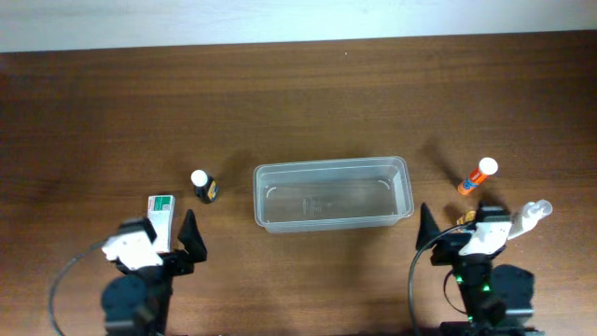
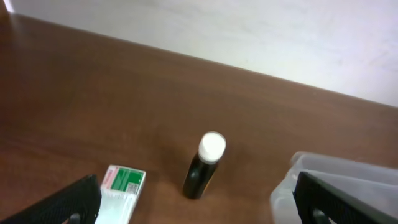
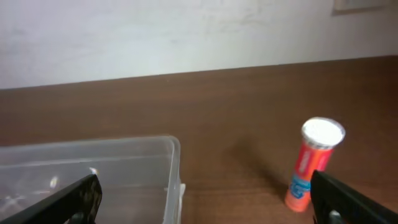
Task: Pack container
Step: 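Move the right gripper over the orange tube with white cap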
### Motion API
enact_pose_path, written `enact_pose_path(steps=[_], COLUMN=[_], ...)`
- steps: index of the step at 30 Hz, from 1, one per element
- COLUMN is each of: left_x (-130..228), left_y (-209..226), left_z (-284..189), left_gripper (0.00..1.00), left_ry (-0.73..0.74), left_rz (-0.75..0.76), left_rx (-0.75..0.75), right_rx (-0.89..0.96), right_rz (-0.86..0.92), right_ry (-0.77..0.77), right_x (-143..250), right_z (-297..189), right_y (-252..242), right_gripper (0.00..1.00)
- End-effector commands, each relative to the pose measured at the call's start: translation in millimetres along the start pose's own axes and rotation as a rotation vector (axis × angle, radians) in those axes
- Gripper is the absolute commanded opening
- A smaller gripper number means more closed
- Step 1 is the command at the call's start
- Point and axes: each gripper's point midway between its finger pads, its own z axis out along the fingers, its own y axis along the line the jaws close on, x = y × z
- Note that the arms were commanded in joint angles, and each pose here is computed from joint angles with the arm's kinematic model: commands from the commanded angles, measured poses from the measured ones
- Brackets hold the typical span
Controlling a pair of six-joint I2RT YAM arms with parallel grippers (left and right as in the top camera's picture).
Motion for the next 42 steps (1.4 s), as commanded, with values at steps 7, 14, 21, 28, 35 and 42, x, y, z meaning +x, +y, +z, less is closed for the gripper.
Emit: enact_pose_path(steps=[7,14,21,28,35,42], left_x=[-46.4,-40.4,-27.7,-20.7,-20.6,-20.6], left_y=[-14.6,-13.3,-10.4,-8.7,-8.6,-8.6], left_z=[13.8,24.1,38.3,43.7,43.6,43.6], left_gripper=[0.99,0.99,0.99,0.99,0.99,0.99], left_ry=[0.322,0.652,0.767,0.799,0.800,0.800], left_rz=[0.007,0.040,0.040,0.040,0.040,0.040], left_rx=[-0.063,-0.132,-0.159,-0.166,-0.166,-0.166], right_rx=[0.070,0.109,0.213,0.298,0.308,0.333], right_rz=[0.034,0.083,0.181,0.279,0.313,0.329], right_ry=[0.263,0.619,0.773,0.969,1.151,1.231], right_x=[-71.1,-87.0,-96.2,-44.4,16.2,49.4], right_z=[5.5,18.0,45.6,79.7,112.1,124.9], right_y=[0.1,-4.2,-41.3,-82.1,-95.8,-109.1], right_gripper=[0.98,0.98,0.98,0.98,0.98,1.00])
